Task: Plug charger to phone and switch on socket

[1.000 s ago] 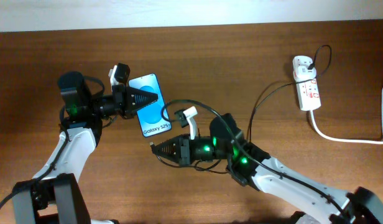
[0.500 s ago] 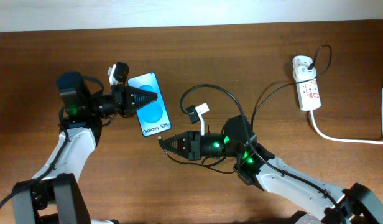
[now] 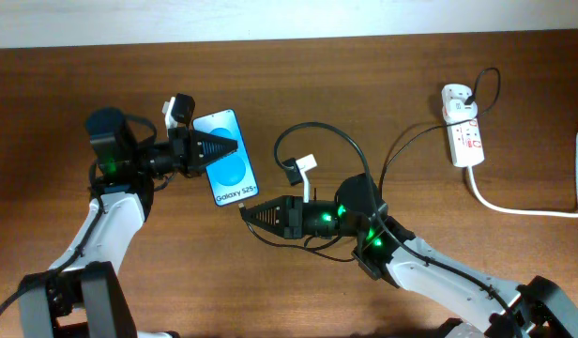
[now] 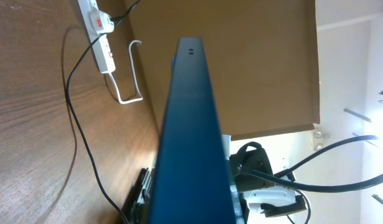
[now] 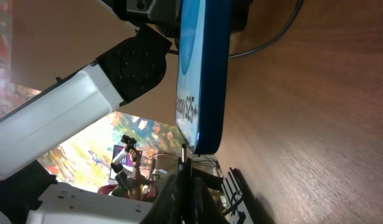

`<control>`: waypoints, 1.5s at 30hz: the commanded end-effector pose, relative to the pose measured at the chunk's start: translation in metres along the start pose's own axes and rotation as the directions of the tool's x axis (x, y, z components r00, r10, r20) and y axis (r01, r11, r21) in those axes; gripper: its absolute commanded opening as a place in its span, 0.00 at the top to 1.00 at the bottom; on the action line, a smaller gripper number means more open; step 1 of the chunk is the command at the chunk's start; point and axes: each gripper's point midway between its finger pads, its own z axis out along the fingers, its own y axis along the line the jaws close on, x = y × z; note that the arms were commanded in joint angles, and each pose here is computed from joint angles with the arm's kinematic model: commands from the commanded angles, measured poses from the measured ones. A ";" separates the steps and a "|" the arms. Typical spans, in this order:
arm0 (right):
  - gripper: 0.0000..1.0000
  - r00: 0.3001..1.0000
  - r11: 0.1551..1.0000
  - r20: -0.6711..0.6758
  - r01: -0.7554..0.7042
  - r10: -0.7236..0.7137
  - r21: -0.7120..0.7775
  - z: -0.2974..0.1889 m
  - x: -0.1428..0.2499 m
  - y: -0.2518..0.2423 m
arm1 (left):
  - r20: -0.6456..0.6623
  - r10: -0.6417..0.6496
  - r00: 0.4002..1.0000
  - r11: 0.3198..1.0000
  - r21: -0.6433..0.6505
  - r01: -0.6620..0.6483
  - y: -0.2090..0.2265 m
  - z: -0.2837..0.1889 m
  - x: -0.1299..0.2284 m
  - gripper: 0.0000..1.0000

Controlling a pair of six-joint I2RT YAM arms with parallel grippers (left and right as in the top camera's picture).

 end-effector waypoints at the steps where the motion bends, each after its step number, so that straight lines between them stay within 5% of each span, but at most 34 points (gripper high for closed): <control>1: 0.96 0.999 0.999 0.030 -0.036 0.036 0.016 0.000 -0.005 -0.006 | -0.008 0.031 1.000 1.000 0.007 -0.030 -0.006 -0.003 0.000 1.00; 45: 0.96 0.990 0.997 0.133 -0.055 0.047 0.057 0.004 -0.017 -0.012 | 0.003 0.030 1.000 1.000 0.000 -0.030 -0.005 -0.002 -0.002 1.00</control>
